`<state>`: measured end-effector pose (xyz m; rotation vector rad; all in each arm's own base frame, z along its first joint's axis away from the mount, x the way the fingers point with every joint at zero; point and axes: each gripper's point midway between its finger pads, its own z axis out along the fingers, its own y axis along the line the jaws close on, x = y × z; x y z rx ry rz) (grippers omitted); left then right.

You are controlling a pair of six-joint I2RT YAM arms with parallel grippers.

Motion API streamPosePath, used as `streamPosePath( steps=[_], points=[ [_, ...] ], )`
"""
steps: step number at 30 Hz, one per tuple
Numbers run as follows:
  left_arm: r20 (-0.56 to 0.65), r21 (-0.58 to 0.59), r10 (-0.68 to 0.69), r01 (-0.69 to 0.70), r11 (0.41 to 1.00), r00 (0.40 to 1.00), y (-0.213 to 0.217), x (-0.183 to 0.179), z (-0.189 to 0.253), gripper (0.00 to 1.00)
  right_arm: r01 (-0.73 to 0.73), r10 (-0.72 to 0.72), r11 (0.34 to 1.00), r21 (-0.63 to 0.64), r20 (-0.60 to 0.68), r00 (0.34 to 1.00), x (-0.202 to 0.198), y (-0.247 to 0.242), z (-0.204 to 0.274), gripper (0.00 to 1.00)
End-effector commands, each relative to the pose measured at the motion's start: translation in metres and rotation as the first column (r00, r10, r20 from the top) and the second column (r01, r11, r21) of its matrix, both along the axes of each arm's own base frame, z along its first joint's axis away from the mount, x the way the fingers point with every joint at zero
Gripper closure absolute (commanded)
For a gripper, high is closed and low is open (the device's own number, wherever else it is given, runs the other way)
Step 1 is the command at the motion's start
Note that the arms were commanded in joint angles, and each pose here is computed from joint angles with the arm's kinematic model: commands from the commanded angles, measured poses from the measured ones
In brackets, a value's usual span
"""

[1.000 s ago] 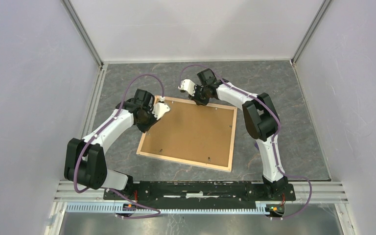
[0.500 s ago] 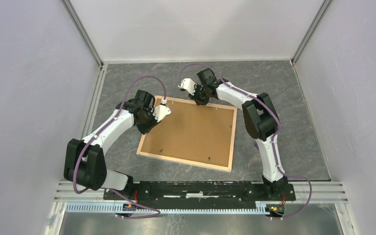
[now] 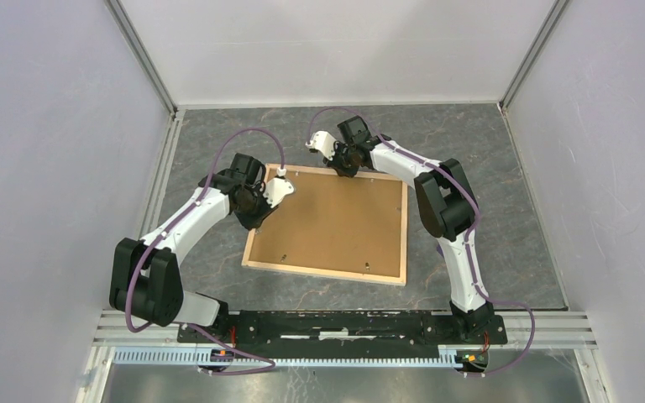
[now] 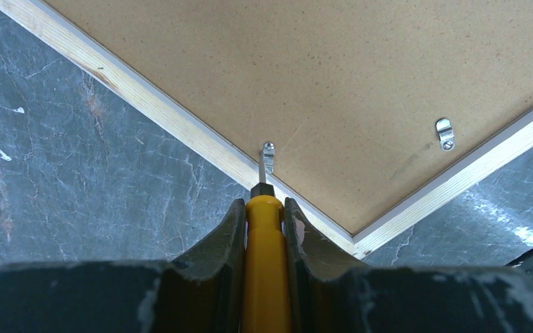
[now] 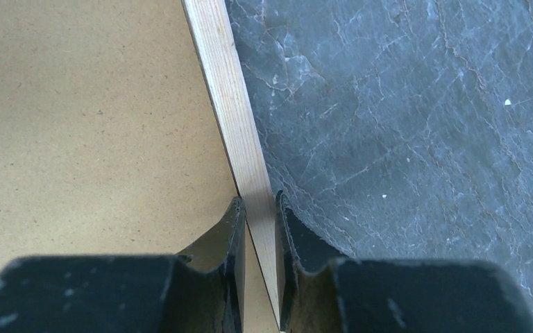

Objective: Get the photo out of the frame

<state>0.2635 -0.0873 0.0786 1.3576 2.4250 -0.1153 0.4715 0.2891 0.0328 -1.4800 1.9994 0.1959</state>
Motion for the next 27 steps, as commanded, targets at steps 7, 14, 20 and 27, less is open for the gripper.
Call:
streamPosePath(
  steps=[7,14,20,27],
  points=[
    [-0.284,-0.134,0.066,-0.107,0.985,0.956,-0.016,-0.060,-0.009,0.98,0.196,-0.201,0.970,-0.144,-0.018,0.979,0.008,-0.050,-0.044,1.00],
    [-0.327,-0.129,0.036,-0.083,0.988,0.944,-0.014,-0.074,-0.010,0.98,0.266,-0.270,0.949,-0.170,0.001,0.963,0.013,-0.060,-0.048,1.00],
    [-0.332,-0.145,-0.001,-0.050,0.988,0.943,-0.014,-0.080,-0.006,0.98,0.294,-0.299,0.941,-0.166,-0.009,0.954,0.012,-0.061,-0.050,1.00],
    [-0.257,-0.173,0.048,-0.095,0.980,0.965,-0.021,-0.060,-0.003,0.98,0.255,-0.264,0.959,-0.127,-0.060,0.963,0.004,-0.050,-0.050,1.00]
  ],
)
